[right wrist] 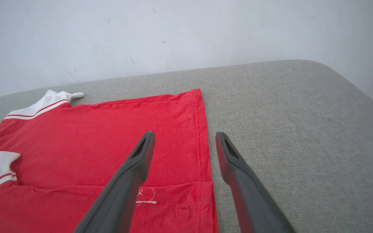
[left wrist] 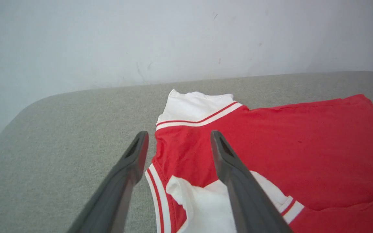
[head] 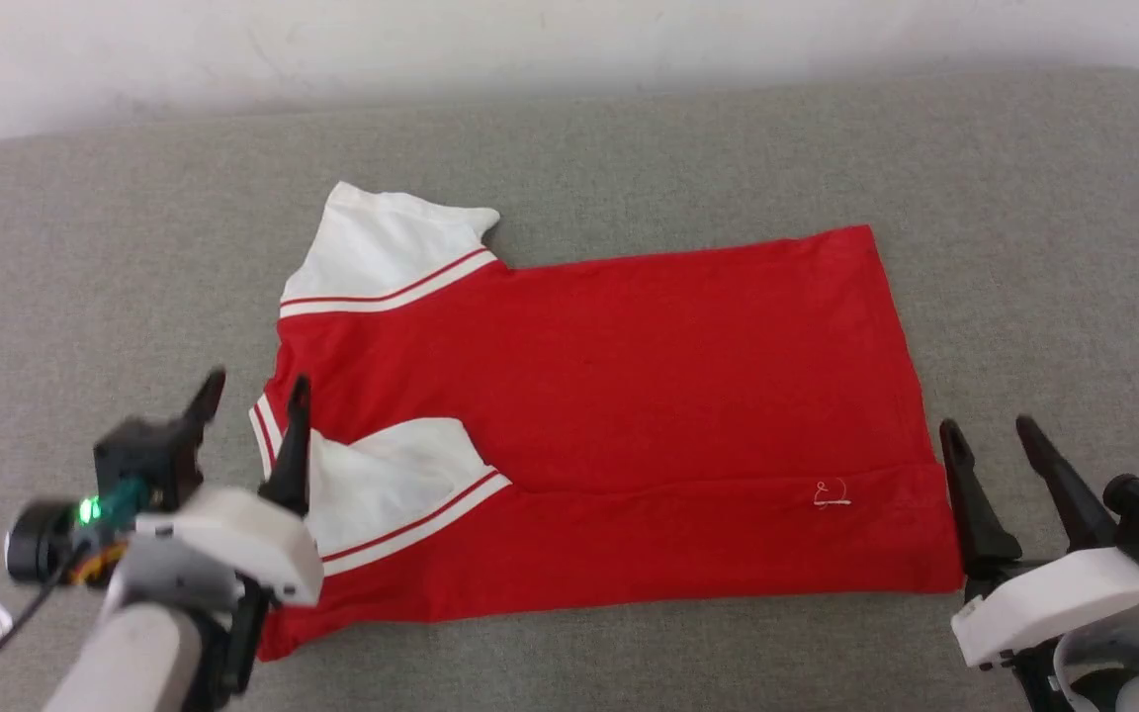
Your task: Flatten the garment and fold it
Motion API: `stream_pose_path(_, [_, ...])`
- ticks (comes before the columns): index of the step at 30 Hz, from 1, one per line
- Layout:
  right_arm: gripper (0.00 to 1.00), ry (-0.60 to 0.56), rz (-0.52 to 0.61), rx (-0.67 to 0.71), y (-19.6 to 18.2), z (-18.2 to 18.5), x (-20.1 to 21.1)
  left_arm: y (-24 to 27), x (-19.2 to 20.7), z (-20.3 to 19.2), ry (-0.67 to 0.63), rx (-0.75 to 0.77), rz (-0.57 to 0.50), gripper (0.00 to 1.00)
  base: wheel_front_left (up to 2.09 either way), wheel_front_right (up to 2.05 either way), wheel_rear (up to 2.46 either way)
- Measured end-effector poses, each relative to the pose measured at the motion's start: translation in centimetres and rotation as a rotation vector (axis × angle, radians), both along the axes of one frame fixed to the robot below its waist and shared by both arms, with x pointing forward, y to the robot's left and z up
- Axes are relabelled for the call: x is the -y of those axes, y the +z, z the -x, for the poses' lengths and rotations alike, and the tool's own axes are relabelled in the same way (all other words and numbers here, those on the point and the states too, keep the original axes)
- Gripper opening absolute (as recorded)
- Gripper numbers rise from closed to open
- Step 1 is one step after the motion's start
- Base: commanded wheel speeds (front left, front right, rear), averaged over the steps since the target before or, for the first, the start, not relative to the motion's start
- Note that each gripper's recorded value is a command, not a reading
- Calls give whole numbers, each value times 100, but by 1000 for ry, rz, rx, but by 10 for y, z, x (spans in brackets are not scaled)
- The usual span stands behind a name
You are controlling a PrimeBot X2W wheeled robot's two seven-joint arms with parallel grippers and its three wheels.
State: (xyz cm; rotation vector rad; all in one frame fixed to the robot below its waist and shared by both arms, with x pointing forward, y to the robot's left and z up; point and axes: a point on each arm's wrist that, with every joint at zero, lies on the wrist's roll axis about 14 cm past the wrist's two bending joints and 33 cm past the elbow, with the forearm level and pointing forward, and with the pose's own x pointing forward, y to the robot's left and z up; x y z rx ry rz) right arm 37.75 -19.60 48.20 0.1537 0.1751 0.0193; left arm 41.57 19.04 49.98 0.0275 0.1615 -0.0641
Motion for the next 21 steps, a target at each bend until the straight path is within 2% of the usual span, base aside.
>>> stream_pose_path(6, [100, 10, 48, 152, 22, -16, -5, 28, 19, -61, -139, 72, -100, 100, 0, 0, 0])
stream_pose_path(11, [100, 19, 103, 219, 31, -34, -7, 36, 23, -119, -194, 42, -167, 100, 0, 0, 0])
stream_pose_path(16, [100, 33, 117, 192, 19, -46, -10, 15, 19, -166, -206, -107, -204, 100, 0, 0, 0])
stream_pose_path(21, [100, 25, 119, 158, 6, -52, -6, -19, 19, -196, -183, -294, -163, 100, 0, 0, 0])
